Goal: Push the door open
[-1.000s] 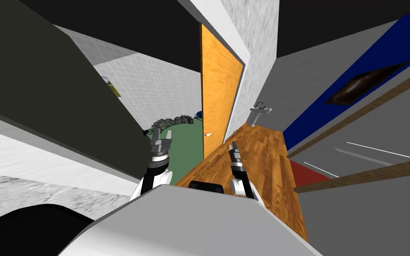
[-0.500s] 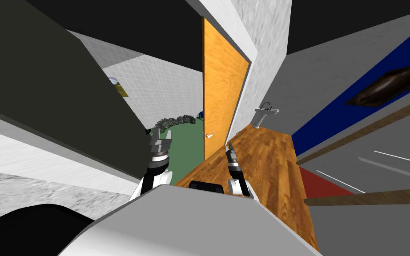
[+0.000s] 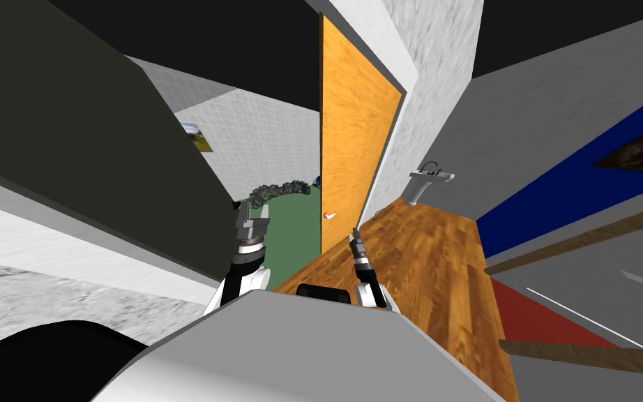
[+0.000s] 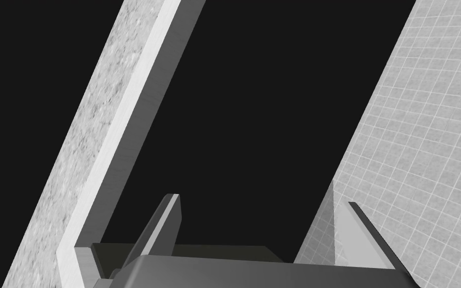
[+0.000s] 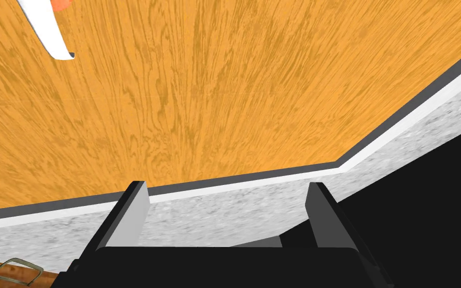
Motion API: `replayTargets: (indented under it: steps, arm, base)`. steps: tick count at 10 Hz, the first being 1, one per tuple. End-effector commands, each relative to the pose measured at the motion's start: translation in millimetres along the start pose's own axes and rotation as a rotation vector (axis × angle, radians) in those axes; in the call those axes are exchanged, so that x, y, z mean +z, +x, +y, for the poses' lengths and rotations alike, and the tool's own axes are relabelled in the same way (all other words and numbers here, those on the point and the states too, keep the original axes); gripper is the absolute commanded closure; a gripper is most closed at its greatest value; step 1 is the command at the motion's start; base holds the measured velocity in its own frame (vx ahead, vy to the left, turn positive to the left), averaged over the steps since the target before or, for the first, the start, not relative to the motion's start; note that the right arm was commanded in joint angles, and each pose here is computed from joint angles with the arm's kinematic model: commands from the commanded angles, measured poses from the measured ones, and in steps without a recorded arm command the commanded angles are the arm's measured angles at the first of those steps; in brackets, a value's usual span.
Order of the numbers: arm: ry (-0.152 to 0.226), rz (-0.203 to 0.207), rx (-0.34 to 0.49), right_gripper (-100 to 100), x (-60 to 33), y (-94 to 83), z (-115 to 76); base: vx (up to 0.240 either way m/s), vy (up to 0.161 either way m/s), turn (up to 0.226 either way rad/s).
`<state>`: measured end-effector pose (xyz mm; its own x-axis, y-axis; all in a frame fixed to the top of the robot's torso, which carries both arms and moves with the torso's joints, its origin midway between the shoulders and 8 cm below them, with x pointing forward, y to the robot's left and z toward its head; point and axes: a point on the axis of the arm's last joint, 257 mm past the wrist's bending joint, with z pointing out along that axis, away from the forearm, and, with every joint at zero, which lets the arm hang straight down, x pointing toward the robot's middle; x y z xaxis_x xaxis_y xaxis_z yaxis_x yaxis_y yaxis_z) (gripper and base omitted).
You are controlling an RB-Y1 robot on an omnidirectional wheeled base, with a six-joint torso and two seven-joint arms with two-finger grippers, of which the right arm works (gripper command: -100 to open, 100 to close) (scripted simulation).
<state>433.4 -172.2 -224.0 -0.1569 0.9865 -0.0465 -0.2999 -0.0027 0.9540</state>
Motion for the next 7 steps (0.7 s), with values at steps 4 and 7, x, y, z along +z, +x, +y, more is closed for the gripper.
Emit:
replayTargets:
  steps: [4,7]
  arm:
    - [0.058,0.06,0.035,-100,-7.2,24.7,-34.6]
    - [0.096,0.096,0.052,-100,-14.2,37.4,-56.3]
  base:
    - [0.087,-0.061,0.124]
    - [0.071,-0.066,0.115]
